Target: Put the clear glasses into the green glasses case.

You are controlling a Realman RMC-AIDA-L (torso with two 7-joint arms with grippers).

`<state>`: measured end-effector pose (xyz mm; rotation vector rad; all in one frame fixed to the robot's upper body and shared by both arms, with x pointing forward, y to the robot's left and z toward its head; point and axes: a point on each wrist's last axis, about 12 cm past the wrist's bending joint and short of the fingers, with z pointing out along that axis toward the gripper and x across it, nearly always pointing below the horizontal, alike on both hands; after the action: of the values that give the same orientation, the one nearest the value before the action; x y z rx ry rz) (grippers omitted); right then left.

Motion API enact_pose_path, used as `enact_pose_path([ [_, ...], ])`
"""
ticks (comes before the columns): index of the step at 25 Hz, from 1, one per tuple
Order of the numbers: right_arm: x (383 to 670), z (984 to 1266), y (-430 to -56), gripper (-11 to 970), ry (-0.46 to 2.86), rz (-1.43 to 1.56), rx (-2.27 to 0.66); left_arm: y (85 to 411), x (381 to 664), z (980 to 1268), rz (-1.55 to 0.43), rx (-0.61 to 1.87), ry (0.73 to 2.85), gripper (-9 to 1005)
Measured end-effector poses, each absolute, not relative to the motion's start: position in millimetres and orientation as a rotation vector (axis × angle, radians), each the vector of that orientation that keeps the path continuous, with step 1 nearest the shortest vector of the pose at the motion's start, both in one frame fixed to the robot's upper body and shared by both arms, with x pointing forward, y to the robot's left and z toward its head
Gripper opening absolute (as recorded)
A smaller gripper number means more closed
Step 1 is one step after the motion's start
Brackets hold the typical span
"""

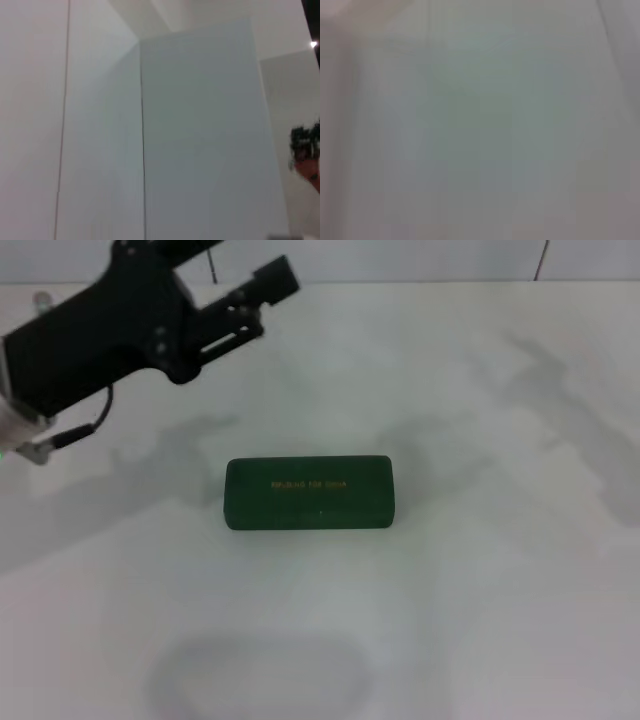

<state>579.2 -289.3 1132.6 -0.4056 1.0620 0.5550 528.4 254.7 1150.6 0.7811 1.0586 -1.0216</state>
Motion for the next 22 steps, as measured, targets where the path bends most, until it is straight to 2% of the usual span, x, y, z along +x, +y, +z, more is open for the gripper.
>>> enact_pose_path([
  [2, 582, 1143, -278, 575, 1.089, 0.669, -0.631, 265, 527, 1138, -1.077, 0.87, 1.221, 648],
  [3, 581, 1147, -272, 576, 1.112, 0.734, -0.778, 265, 527, 1138, -1.077, 0.87, 1.221, 648],
  [6, 571, 1151, -262, 580, 1.176, 0.908, -1.106, 264, 516, 1113, -1.141, 0.959, 1.363, 649],
  [9, 562, 1149, -259, 584, 1.174, 0.986, -1.208, 260, 505, 1098, -1.131, 0.965, 1.38, 652],
  [15, 559, 1133, -234, 592, 1.232, 0.991, -1.345, 260, 500, 1091, -1.116, 0.954, 1.383, 668],
  [22, 566, 1116, -222, 602, 1.366, 0.894, -1.228, 258, 492, 1083, -1.108, 0.94, 1.389, 687],
])
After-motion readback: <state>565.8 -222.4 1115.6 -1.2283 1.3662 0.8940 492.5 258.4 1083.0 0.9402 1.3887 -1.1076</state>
